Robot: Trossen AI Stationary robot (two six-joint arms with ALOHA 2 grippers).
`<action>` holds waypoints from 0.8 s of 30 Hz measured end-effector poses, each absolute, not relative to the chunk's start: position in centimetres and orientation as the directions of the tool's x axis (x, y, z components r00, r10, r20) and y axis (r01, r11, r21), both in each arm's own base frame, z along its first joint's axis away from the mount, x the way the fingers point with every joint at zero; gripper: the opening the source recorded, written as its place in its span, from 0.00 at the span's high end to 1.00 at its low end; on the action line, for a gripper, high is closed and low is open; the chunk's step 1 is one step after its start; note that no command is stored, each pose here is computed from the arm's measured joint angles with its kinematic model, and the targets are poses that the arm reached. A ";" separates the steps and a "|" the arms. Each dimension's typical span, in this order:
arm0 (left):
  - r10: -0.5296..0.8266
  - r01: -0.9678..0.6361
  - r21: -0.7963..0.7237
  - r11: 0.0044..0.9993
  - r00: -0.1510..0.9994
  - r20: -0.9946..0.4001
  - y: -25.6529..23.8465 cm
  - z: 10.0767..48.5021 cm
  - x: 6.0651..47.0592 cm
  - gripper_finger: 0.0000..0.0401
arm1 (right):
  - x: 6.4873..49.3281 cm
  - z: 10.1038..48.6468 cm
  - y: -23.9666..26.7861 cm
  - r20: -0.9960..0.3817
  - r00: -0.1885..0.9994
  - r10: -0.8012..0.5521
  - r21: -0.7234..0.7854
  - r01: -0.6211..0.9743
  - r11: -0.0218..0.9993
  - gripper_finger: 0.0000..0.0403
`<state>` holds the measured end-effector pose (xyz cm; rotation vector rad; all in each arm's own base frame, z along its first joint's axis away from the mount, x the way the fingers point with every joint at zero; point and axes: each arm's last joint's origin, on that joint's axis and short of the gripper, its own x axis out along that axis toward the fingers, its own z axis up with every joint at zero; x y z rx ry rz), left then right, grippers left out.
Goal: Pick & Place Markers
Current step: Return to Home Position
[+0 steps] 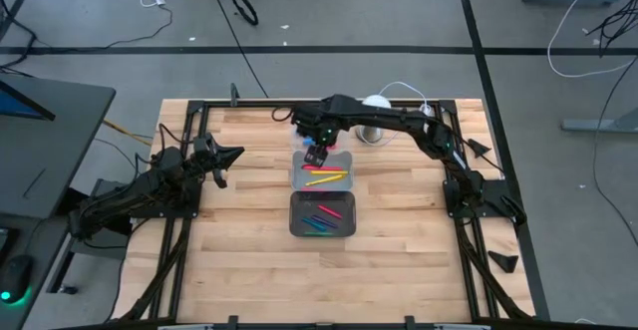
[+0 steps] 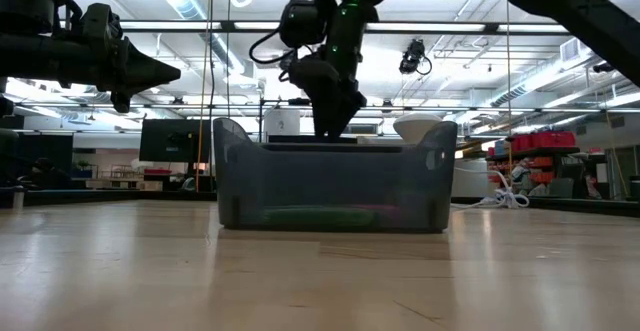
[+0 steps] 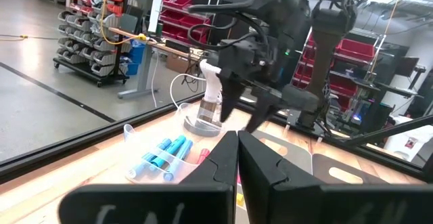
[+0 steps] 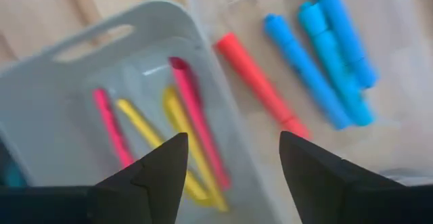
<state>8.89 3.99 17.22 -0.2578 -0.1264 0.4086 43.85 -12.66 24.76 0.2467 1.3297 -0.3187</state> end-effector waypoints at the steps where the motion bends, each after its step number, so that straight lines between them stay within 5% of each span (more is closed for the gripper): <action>1: 0.408 -0.376 -0.272 0.886 0.910 0.070 4.0 17.2 8.9 0.97 | 43.9 24.8 -12.4 -0.975 0.212 -0.069 0.019 0.390 0.921 0.42; 13: 0.407 -0.376 -0.272 0.886 0.911 0.069 4.0 17.2 8.9 0.97 | 44.4 25.2 -10.3 -0.968 0.250 -0.014 0.102 0.445 0.890 0.45; 24: 0.408 -0.376 -0.272 0.886 0.910 0.070 4.0 17.2 8.9 0.97 | 40.4 27.1 -8.7 -0.887 0.459 -0.057 0.164 0.427 0.889 0.74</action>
